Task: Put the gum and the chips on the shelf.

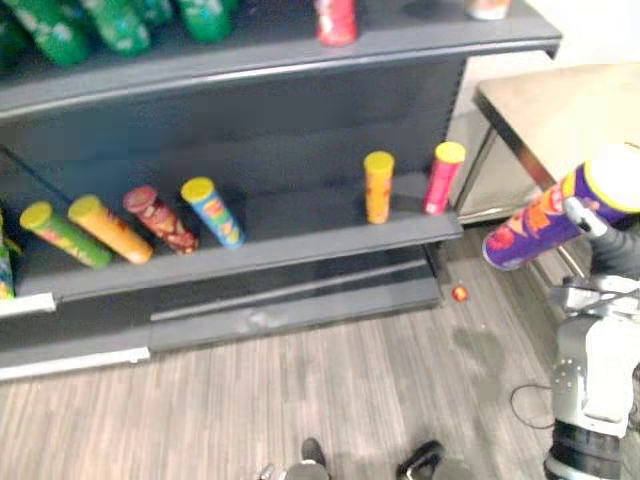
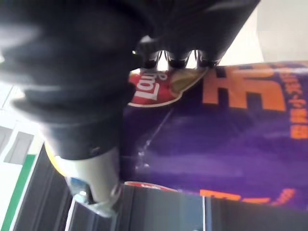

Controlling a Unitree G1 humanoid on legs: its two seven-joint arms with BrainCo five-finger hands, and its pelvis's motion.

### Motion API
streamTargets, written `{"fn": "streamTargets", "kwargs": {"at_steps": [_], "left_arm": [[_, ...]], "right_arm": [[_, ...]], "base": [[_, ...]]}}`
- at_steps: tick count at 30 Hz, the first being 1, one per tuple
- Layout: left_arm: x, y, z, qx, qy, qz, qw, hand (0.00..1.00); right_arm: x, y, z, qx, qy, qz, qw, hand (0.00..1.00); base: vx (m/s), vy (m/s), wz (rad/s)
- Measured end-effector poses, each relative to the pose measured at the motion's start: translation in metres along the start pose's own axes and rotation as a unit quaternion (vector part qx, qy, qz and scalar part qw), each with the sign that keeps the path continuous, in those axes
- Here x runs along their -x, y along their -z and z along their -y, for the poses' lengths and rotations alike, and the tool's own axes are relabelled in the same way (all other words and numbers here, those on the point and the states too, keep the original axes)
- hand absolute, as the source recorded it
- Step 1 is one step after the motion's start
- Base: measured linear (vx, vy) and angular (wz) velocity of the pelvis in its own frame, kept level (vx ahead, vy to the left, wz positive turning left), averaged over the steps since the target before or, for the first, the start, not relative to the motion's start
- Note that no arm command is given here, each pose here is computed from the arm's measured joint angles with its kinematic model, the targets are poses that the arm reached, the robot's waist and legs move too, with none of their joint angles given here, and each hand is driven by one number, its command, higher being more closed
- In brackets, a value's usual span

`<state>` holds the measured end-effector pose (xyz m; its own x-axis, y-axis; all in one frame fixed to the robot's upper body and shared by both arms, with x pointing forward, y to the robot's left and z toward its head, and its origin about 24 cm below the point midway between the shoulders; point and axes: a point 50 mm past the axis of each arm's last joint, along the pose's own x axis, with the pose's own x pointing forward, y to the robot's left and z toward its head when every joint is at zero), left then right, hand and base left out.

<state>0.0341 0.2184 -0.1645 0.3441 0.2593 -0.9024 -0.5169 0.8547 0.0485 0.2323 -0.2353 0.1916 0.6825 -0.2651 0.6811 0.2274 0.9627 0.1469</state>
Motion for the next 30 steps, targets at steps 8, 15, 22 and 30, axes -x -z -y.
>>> {"fn": "streamTargets", "kwargs": {"at_steps": [8, 15, 22, 30], "left_arm": [[-0.004, -0.016, -0.001, -0.009, -0.013, 0.019, 1.000, 0.00], [-0.005, -0.019, 0.001, -0.008, -0.010, 0.027, 1.000, 0.00], [-0.005, -0.028, 0.003, -0.003, -0.002, 0.046, 0.999, 0.00], [-0.005, -0.033, 0.003, 0.033, 0.001, 0.058, 0.998, 0.00]], "right_arm": [[0.002, 0.002, -0.002, 0.016, 0.005, -0.006, 1.000, 1.00], [0.006, 0.006, -0.005, 0.015, -0.004, -0.019, 1.000, 1.00], [0.006, 0.010, -0.009, 0.010, -0.020, -0.027, 0.999, 1.00], [0.002, 0.024, -0.040, -0.023, -0.080, -0.048, 0.995, 1.00]], "base": [[-0.06, 0.120, -0.01], [0.01, 0.017, -0.02], [0.03, 0.028, 0.05], [-0.02, 0.076, 0.08]]}}
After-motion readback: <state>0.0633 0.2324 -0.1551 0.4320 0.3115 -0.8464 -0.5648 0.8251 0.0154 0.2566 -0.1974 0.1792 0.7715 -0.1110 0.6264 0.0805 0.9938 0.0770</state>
